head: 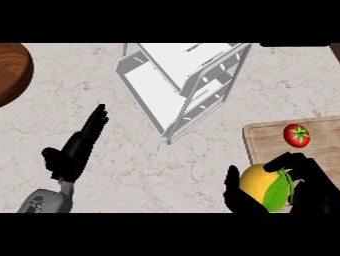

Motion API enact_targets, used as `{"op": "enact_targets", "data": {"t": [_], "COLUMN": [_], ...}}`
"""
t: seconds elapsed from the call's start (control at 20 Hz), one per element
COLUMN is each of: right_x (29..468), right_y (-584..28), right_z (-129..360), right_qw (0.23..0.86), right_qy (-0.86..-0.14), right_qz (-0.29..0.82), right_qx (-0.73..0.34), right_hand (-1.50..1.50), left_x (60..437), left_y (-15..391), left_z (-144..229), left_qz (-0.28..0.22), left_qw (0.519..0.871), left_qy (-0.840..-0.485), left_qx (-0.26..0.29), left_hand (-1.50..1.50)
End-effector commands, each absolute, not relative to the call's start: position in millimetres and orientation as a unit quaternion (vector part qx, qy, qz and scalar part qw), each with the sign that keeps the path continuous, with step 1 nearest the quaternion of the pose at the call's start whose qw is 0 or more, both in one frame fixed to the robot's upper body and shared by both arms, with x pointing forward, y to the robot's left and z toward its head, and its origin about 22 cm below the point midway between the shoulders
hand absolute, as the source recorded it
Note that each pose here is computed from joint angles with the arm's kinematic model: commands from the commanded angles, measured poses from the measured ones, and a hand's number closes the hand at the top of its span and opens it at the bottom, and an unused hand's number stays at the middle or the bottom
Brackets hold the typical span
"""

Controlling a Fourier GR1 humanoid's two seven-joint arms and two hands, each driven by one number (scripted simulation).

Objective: Pick the lemon from the cutting board and place it in the tiered basket

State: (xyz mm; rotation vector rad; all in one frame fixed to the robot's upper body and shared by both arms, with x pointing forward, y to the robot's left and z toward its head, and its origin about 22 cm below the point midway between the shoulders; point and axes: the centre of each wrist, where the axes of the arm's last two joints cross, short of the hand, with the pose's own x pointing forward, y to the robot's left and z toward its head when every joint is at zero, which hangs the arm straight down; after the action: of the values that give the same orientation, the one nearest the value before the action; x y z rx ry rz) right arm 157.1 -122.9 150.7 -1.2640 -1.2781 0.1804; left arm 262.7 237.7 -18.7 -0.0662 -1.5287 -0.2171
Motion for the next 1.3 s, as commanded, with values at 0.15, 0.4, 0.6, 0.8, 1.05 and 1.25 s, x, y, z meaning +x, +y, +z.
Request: {"op": "enact_targets", "data": {"t": [0.15,0.4,0.6,0.8,1.05,1.25], "right_x": [174.6,211.7,246.0,282.2,335.9,374.1], "right_y": [-102.4,-101.9,-101.0,-89.7,-85.3,-82.5], "right_z": [192.3,214.1,236.8,255.6,280.8,280.9], "right_qw": [0.636,0.639,0.651,0.661,0.687,0.702], "right_qy": [-0.525,-0.527,-0.523,-0.516,-0.500,-0.492], "right_qz": [0.013,0.000,-0.009,-0.005,0.015,0.017], "right_qx": [-0.566,-0.560,-0.550,-0.545,-0.527,-0.515], "right_hand": [1.50,1.50,1.50,1.50,1.50,1.50], "left_x": [268.3,266.2,271.3,275.3,281.1,286.6], "left_y": [231.1,230.8,221.1,221.4,219.6,218.6], "left_z": [-20.0,-18.6,-17.5,-20.1,-15.0,-1.7], "left_qz": [-0.116,-0.127,-0.126,-0.134,-0.133,-0.132], "left_qw": [0.712,0.706,0.713,0.709,0.707,0.703], "left_qy": [-0.691,-0.695,-0.687,-0.691,-0.692,-0.696], "left_qx": [-0.041,-0.044,-0.058,-0.051,-0.062,-0.057], "left_hand": [0.00,0.00,0.00,0.00,0.00,0.00]}}
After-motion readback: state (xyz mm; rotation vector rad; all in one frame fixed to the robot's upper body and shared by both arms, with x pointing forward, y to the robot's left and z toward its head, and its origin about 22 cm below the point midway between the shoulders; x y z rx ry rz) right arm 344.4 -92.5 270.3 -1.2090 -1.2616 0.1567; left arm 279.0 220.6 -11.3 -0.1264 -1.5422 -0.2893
